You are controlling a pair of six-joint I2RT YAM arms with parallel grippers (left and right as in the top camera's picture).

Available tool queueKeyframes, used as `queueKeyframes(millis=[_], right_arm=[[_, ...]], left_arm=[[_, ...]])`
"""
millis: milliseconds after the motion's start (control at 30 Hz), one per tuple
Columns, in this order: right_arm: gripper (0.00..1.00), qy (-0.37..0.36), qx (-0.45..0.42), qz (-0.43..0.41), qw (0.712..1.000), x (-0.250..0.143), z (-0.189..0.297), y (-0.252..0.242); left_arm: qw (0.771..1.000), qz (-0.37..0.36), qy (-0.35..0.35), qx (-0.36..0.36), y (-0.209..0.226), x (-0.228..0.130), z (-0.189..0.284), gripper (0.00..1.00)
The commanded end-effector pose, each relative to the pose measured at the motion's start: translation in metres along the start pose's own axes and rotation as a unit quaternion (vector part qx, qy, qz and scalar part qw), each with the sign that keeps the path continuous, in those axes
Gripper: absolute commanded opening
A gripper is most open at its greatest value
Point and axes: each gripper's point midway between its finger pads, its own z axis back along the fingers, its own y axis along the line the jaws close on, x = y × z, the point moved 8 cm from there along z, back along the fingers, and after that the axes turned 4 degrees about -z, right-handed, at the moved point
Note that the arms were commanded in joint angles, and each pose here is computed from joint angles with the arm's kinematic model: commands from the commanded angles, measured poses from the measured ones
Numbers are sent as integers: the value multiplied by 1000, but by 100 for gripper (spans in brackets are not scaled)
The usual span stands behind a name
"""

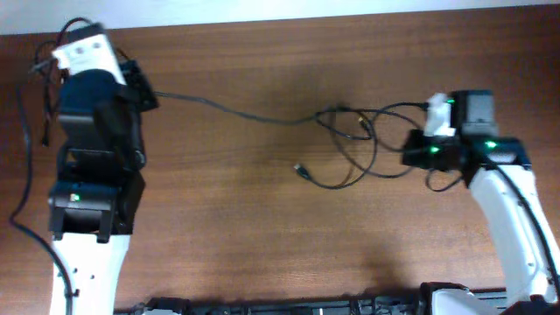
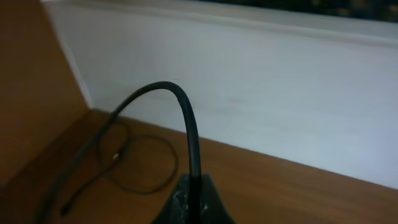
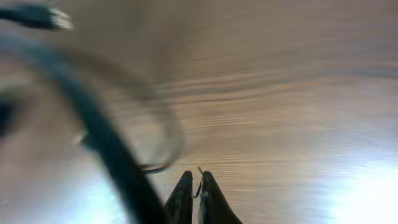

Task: Untangle cables
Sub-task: 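Pull the left gripper far left, stretching the cable across the table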

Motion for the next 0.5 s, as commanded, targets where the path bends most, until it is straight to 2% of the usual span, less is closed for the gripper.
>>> queueKeyframes(millis=[0,33,100,200,333,367,467], right_arm=[[4,-31,-147,-110,982,9,12,-63],[4,-35,-193,-174,965,8,19,-95],[4,-37,-203,-226,952,6,26,-123],[4,-32,-180,-257,949,5,26,-136],[4,-10,-194,-269,943,2,17,-142],[4,-3,-211,-294,932,-1,13,-146],[4,15,-211,-298,931,-2,4,-149]], left_arm=[[998,28,-19,57,32,12,4,0],[996,35,-19,85,48,13,2,0],[991,46,-21,126,74,13,0,0],[982,57,-21,177,104,13,2,0],[966,77,-21,245,145,10,6,0],[957,101,-25,270,160,9,10,0],[920,196,-55,335,195,5,21,0]])
